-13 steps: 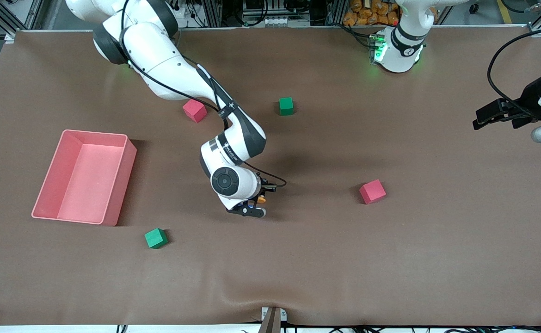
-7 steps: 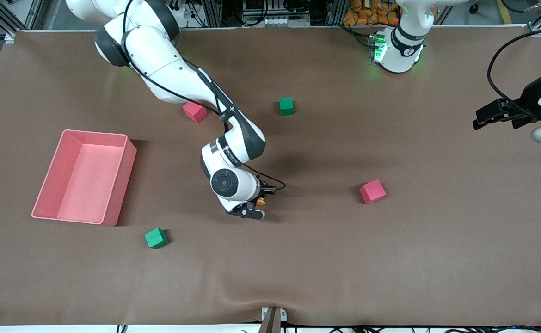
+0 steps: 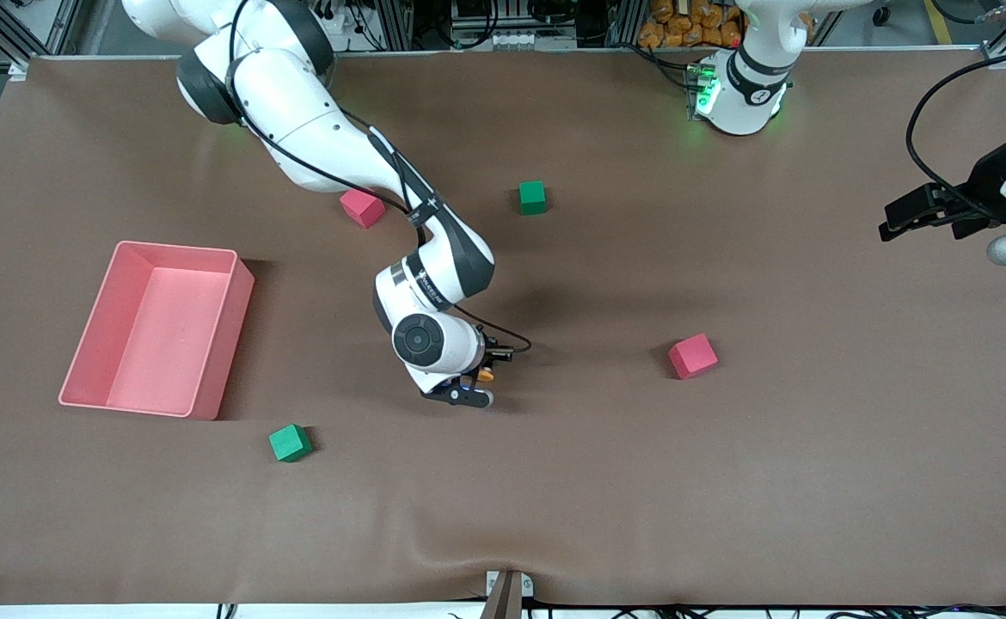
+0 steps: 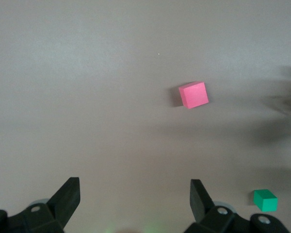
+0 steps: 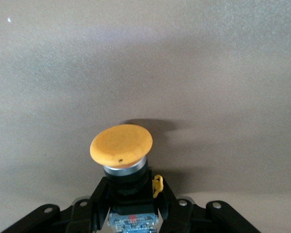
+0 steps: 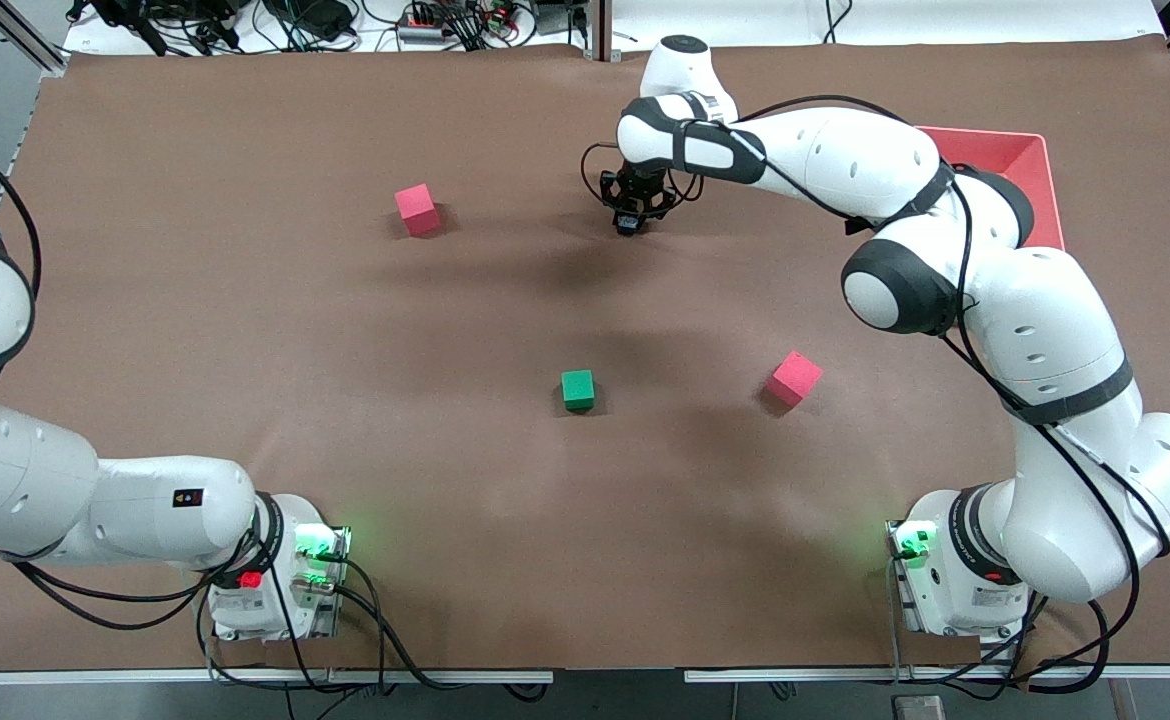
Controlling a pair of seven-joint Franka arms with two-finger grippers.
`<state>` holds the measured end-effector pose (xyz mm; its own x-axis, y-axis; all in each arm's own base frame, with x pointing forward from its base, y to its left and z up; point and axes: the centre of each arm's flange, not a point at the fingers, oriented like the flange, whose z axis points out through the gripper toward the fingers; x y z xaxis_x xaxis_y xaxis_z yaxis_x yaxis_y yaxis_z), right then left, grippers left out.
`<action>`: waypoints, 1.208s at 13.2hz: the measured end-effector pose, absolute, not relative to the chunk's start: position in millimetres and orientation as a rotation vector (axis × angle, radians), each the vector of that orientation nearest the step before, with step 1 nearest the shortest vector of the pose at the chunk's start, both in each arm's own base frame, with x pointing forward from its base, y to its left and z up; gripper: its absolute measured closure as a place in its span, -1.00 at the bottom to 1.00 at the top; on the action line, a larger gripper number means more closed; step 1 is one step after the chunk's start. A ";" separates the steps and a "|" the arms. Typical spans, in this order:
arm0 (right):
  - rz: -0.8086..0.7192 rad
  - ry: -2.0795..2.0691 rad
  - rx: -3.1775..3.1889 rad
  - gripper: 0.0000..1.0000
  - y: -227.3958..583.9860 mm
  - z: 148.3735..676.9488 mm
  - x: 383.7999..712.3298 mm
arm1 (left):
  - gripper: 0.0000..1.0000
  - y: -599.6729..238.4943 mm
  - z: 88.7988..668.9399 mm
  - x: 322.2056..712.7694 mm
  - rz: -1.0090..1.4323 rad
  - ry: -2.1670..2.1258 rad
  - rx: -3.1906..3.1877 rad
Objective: Place and upright button with both arms
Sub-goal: 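Carry the button to the table middle with the right gripper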
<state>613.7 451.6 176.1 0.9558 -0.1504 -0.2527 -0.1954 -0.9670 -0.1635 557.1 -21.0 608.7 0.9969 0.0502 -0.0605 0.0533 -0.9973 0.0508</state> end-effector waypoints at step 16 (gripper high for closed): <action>0.476 0.233 -2.961 0.12 478.1 171.7 581.3 | -1.00 -27.1 604.8 558.8 -0.103 0.063 3.087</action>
<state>581.3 478.1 171.7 0.9382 -0.1306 -0.3204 -0.1729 -0.9791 -0.1070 558.8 -27.1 604.8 0.9969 0.0392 -0.0675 0.0426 -0.9978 0.0507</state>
